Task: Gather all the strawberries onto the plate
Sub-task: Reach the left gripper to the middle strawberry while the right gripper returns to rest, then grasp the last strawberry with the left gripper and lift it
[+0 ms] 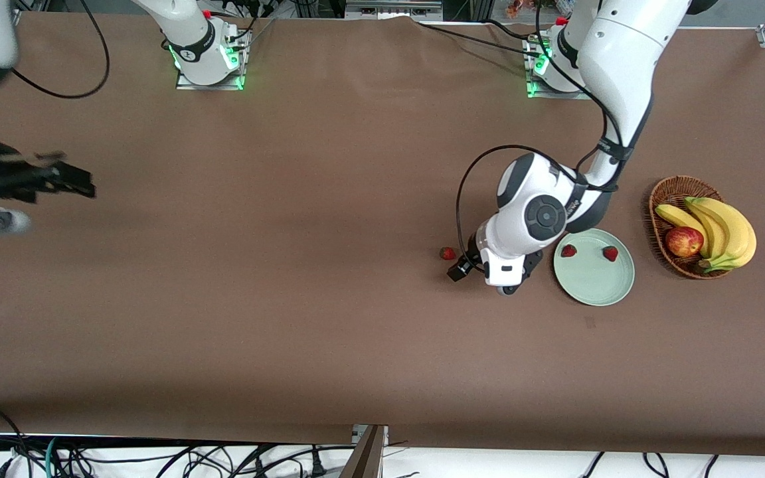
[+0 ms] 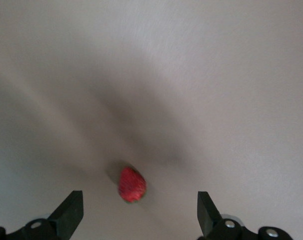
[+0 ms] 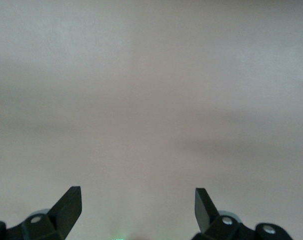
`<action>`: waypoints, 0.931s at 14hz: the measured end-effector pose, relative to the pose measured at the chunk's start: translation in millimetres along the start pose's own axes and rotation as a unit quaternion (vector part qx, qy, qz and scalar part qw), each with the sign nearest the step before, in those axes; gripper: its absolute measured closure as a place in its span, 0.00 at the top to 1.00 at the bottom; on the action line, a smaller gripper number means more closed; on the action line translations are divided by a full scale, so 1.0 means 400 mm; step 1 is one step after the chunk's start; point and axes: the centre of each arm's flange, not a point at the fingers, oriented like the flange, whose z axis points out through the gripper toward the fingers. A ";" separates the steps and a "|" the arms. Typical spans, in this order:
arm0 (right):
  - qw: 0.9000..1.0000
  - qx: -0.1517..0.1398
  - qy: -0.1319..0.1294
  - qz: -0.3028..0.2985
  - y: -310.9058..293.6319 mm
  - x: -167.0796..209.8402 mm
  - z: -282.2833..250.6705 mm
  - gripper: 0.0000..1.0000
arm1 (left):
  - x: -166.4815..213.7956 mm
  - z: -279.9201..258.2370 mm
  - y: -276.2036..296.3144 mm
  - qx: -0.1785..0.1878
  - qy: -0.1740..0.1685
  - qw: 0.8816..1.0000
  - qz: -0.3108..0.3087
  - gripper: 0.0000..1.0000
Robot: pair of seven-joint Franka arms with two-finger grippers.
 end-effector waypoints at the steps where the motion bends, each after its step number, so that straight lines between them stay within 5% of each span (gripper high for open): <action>1: 1.000 0.003 0.013 0.009 0.031 -0.045 -0.043 1.00 | -0.030 0.022 -0.002 -0.003 0.001 1.000 -0.020 1.00; 6: 1.000 0.013 0.002 0.023 0.076 -0.136 -0.043 1.00 | -0.036 0.070 -0.024 0.009 0.007 0.996 -0.088 1.00; 10: 0.999 -0.036 -0.010 -0.001 0.015 -0.112 -0.014 1.00 | -0.021 0.087 -0.039 0.016 0.017 0.990 -0.137 1.00; 13: 0.999 -0.040 -0.015 -0.005 0.004 -0.103 0.000 1.00 | -0.027 0.125 -0.040 0.007 0.023 0.987 -0.160 1.00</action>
